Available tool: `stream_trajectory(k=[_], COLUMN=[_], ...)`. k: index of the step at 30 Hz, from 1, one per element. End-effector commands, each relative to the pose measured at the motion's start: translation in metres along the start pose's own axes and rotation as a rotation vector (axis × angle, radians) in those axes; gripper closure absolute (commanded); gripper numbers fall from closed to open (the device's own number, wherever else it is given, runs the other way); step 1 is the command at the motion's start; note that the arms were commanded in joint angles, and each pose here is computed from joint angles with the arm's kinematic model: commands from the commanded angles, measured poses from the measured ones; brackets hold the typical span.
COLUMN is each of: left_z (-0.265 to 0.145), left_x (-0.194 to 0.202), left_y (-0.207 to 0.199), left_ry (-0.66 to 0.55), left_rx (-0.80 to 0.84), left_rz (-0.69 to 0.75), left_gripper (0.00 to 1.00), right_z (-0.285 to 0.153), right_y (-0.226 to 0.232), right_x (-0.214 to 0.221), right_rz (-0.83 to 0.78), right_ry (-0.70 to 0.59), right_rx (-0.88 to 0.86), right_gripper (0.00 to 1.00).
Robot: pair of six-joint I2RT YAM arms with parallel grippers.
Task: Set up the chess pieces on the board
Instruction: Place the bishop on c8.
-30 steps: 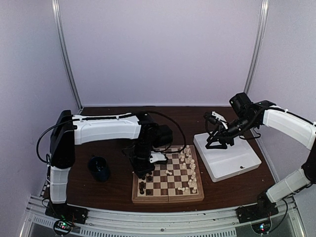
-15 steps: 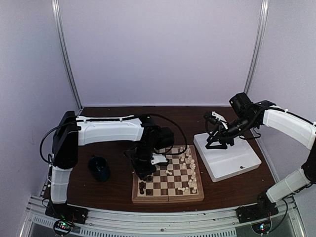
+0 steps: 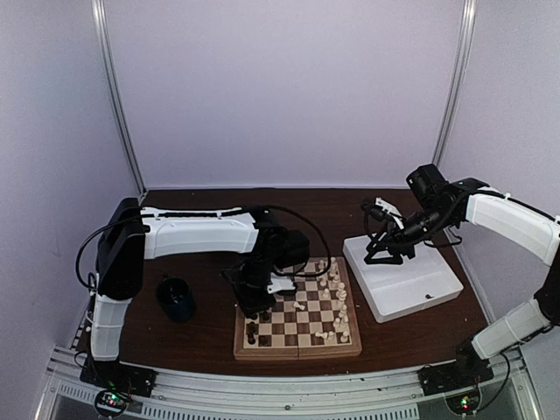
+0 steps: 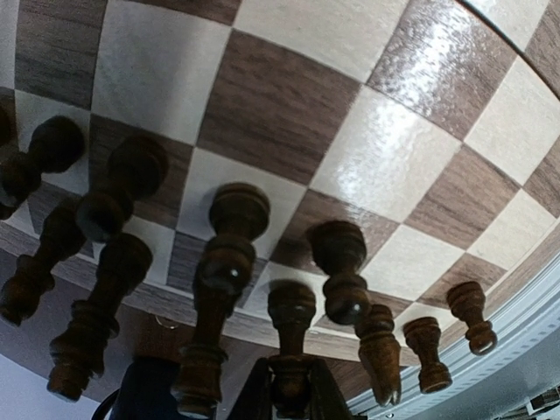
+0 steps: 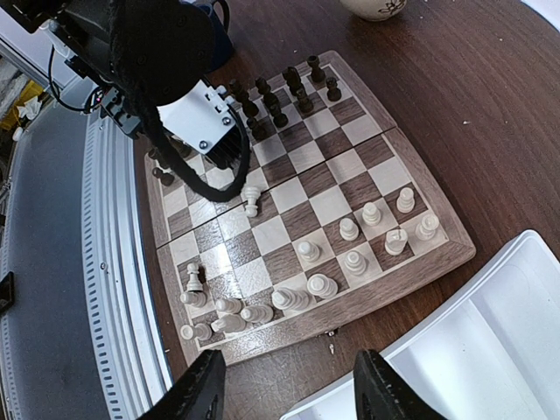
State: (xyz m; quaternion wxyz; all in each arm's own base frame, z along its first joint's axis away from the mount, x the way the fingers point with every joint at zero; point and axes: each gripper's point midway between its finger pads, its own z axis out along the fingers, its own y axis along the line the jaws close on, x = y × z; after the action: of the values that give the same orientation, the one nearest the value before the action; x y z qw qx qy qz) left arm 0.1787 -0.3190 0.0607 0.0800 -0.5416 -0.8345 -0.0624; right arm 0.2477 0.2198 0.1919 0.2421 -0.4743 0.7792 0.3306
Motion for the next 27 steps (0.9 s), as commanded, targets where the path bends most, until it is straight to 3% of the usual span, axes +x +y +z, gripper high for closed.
stream_trajectory(k=[1, 11, 22, 27], left_z=[0.004, -0.004, -0.029, -0.052], left_x=[0.001, -0.005, 0.005, 0.025], left_y=[0.002, -0.008, -0.002, 0.006], left_ry=[0.028, -0.006, -0.028, -0.025], left_rx=[-0.023, 0.009, -0.029, -0.076], left_rz=[0.001, 0.009, -0.002, -0.011], left_gripper=[0.9, 0.76, 0.75, 0.74], right_z=[-0.001, 0.0, -0.006, -0.025], right_y=[0.001, 0.001, -0.001, -0.016], right_x=[0.003, 0.003, 0.001, 0.02], right_rz=[-0.004, -0.006, 0.003, 0.026], right_ry=[0.002, 0.002, 0.008, 0.07], right_rx=[0.005, 0.003, 0.014, 0.062], right_gripper=[0.46, 0.46, 0.45, 0.45])
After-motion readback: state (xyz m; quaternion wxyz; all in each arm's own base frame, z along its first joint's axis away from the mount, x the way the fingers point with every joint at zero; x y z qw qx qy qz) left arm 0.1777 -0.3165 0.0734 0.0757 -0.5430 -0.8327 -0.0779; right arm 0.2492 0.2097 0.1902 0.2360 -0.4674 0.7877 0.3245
